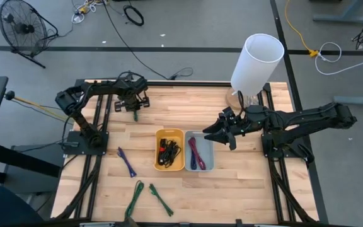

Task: Pick & Place USB Port
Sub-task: Put the black green charger cable into the gray bin

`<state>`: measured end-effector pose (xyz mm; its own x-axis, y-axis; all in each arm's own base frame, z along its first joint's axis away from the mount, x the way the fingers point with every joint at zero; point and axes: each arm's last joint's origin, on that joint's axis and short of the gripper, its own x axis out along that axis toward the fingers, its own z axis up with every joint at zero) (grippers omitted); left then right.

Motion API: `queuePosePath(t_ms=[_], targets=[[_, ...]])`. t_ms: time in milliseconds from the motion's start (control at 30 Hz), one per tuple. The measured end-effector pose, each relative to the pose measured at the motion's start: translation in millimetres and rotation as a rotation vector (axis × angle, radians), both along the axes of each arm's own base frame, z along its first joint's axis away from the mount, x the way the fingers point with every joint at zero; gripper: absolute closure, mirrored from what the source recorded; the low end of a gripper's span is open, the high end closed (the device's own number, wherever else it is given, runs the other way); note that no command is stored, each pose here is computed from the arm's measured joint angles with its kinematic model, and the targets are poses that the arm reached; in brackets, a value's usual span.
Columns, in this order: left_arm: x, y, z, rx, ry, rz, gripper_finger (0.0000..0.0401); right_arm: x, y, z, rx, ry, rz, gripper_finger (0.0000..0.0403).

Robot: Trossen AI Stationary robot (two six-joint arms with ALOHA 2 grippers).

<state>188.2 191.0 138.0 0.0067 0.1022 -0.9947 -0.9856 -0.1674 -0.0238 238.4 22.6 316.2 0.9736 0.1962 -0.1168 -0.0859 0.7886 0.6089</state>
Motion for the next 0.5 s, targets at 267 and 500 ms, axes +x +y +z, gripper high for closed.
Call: queuePosePath(t_ms=[267,500], targets=[[19,-9,55,0.085,-0.142,-0.174,0.0379,0,-2,0,-0.03,-0.001,-0.058,0.0211],[37,-49,143,0.335,-0.405,-0.41,0.0379,1,-8,-1,-0.04,0.006,-0.126,0.0211]])
